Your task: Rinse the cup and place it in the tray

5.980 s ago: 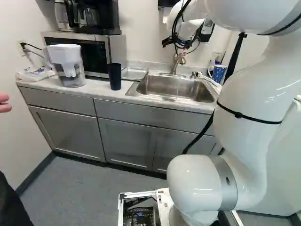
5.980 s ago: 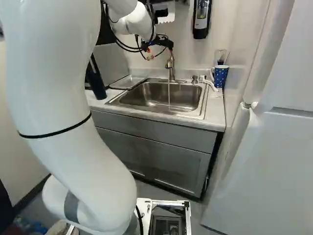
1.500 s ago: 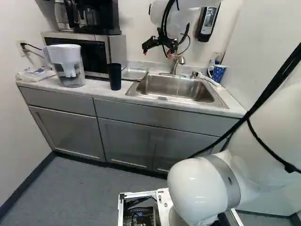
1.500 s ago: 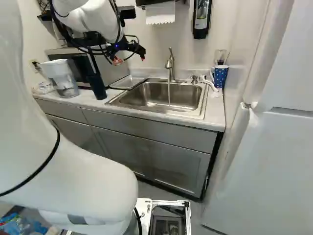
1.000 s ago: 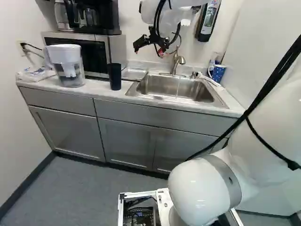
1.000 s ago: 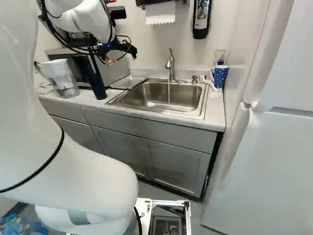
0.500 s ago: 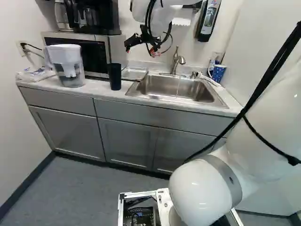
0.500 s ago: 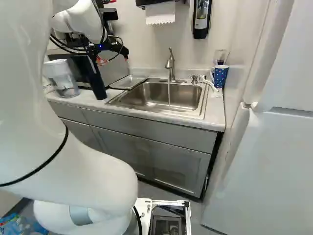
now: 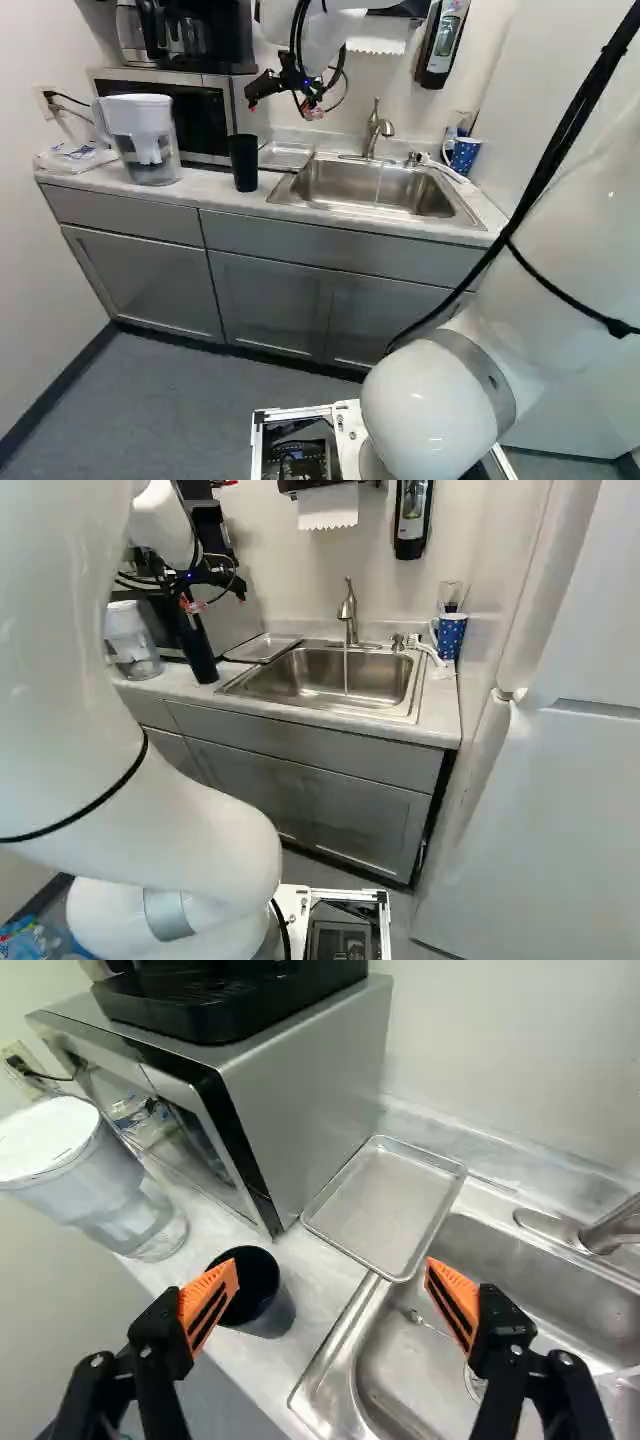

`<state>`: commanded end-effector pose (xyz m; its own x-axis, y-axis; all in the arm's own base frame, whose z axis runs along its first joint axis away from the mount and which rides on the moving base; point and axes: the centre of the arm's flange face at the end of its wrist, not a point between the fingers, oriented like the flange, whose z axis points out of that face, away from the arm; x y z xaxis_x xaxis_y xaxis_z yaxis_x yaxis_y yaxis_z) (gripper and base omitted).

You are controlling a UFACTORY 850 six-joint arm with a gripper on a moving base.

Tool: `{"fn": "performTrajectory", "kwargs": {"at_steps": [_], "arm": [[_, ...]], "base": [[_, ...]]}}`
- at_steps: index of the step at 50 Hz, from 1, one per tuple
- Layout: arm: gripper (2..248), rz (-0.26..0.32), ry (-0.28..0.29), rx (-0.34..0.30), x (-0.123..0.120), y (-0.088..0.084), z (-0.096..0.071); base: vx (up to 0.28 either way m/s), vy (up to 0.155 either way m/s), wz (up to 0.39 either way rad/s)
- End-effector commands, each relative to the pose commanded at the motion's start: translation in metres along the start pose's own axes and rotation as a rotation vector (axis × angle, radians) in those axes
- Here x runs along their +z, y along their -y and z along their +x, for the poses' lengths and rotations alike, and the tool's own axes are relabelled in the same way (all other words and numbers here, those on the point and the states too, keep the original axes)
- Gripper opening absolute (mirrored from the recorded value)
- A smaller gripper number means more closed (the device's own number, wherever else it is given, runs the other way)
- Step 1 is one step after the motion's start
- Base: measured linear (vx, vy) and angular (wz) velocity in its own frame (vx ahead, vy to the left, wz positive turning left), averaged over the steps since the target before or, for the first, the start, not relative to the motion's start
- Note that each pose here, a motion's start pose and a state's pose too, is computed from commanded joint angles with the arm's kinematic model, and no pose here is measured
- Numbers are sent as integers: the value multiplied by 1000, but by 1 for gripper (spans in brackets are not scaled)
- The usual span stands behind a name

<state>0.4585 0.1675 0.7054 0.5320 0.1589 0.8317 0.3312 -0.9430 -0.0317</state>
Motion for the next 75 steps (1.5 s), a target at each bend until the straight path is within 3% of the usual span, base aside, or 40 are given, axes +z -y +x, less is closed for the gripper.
{"fn": "performTrajectory", "kwargs": {"at_steps": [52,75], "arm": [[247,118,-40,-75,7,70,7],[247,138,-42,-87,11,82,-3]], "base": [[0,0,0],[0,0,0]]}}
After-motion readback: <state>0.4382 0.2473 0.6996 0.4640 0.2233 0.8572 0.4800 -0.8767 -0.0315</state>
